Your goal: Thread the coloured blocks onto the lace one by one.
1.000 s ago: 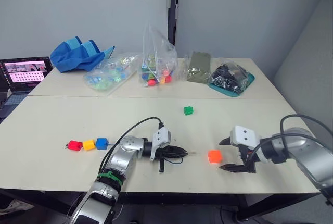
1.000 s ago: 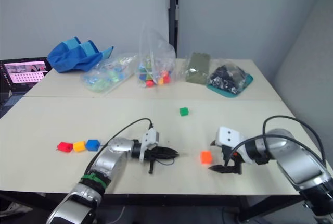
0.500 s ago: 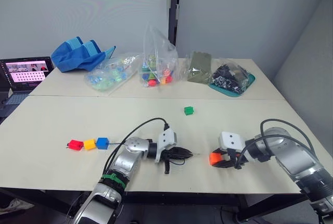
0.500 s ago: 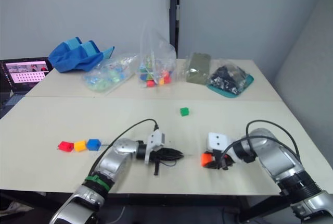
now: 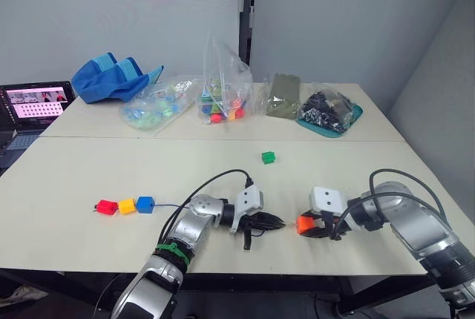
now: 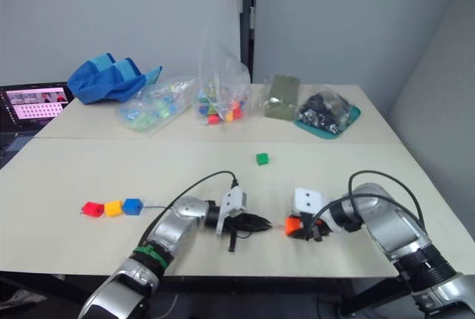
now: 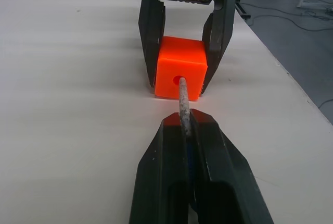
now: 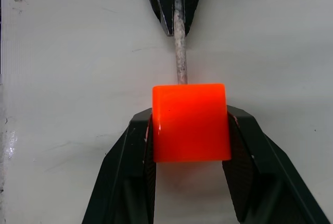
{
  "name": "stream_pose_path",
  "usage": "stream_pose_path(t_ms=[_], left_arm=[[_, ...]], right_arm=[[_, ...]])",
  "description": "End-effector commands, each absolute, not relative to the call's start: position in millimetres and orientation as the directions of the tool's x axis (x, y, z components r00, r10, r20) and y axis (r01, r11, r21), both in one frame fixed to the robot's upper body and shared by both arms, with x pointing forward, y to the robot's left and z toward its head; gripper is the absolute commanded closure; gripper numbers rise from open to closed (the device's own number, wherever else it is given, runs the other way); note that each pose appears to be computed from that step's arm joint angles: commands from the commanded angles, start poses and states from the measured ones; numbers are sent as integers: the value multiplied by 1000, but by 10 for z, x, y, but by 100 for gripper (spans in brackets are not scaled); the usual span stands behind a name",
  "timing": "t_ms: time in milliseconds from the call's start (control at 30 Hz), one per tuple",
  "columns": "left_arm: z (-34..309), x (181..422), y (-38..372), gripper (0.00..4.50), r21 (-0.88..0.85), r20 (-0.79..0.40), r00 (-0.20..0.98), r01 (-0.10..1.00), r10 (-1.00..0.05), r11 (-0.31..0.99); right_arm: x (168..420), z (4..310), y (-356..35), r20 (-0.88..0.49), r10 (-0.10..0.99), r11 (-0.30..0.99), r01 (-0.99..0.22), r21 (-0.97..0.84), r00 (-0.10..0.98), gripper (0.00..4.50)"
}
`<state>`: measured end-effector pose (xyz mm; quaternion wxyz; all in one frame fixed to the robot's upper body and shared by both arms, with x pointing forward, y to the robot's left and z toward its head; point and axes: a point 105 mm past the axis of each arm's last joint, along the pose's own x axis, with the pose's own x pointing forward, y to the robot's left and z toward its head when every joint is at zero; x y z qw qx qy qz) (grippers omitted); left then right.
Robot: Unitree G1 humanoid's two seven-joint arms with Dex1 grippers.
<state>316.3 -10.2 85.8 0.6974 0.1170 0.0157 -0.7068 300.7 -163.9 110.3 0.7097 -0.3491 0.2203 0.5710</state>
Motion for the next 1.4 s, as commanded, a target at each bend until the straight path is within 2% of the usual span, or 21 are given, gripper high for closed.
stream_pose_path(t_ms=[33,233,433,567,633,667,700,867,1067,1200,1300,1400], left_arm=[[868,3130,-151,450,171,-189,-13,984,-982,-46],[890,3150,-290,450,186,-172,11,982,-985,-21],[887,3114,-355,450,185,-183,-39,980,-982,-73],[947,3052,-344,321,148,-187,-117,978,-975,-145],[903,3088,-270,246,198,-263,-94,969,-960,-150],[919,3120,-196,223,185,-275,-84,973,-958,-139],[935,3139,-146,220,172,-279,-78,976,-957,-130],[947,3267,230,220,166,-308,16,985,-951,-37],[828,3215,160,220,171,-328,15,984,-945,-43],[879,3185,38,334,159,-284,-2,986,-959,-49],[893,3169,20,443,136,-269,-12,989,-963,-50],[931,3211,38,450,132,-250,15,991,-968,-19]], right_arm=[[3000,1207,-1628,-696,662,110,-954,-277,278,331],[2969,1216,-1589,-689,670,116,-955,-271,277,331],[2955,1200,-1583,-690,668,124,-956,-265,278,331],[2945,1177,-1587,-694,665,131,-958,-254,275,331],[2938,1164,-1588,-696,664,133,-959,-250,274,331],[2932,1155,-1589,-696,664,135,-959,-247,273,331],[2929,1150,-1589,-697,663,137,-960,-245,272,331],[2880,1129,-1574,-695,668,150,-962,-226,267,331],[2871,1096,-1583,-695,665,161,-961,-225,274,331],[2878,1114,-1578,-694,664,163,-960,-230,279,331],[2877,1115,-1591,-695,661,166,-959,-231,282,331],[2883,1115,-1607,-698,655,171,-957,-236,289,331]])
